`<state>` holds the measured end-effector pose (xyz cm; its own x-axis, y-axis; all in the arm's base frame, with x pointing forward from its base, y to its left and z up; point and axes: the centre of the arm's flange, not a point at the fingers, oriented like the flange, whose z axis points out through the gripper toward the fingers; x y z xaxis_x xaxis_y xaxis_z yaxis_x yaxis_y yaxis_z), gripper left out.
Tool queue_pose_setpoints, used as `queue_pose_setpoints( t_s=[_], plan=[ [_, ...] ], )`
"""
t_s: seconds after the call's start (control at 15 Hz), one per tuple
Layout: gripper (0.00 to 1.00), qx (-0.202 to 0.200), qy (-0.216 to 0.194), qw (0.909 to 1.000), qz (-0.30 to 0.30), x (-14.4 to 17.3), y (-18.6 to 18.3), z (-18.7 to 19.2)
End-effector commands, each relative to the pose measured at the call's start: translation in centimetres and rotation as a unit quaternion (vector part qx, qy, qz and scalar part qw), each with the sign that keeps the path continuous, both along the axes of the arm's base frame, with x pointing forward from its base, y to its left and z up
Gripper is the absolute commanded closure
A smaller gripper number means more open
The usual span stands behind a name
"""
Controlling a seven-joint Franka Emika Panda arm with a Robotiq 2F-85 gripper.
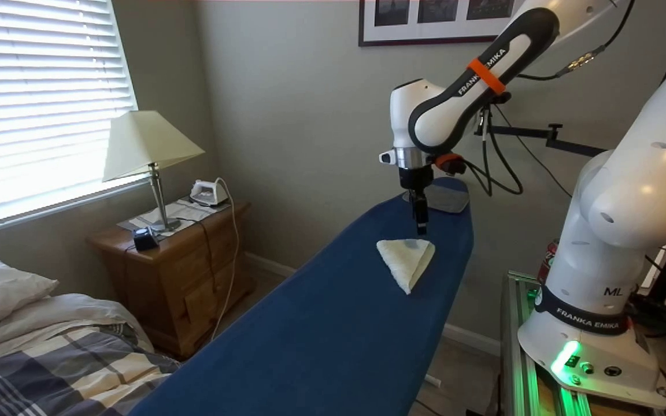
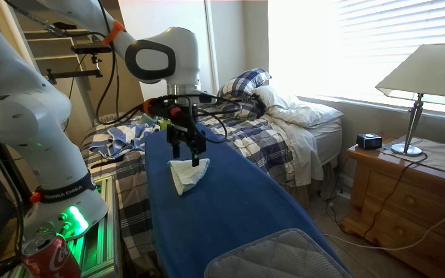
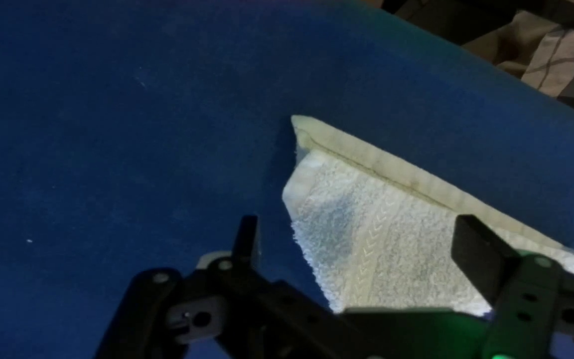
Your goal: Place the orange object on the cloth then fold the cloth corner to corner twice
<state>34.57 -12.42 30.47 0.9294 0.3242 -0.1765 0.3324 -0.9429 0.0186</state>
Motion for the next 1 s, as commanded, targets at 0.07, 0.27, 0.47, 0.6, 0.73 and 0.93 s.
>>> queue_pose_setpoints(
  t_s=[0.07,0.27,0.47,0.6,0.73,0.93],
  plan=[
    [0.0,-0.007,-0.044,0.9989,-0.014,-1.2,2.0,3.1],
    [0.0,-0.013,-0.07,0.9972,-0.023,-1.0,3.1,5.7],
    [0.0,-0.014,-0.102,0.9939,-0.04,-0.8,4.3,8.1],
    [0.0,-0.006,-0.12,0.991,-0.059,-0.6,5.2,9.2],
    [0.0,0.001,-0.133,0.9882,-0.076,-0.5,5.9,10.0],
    [0.0,0.011,-0.145,0.9845,-0.097,-0.3,6.8,10.8]
  ],
)
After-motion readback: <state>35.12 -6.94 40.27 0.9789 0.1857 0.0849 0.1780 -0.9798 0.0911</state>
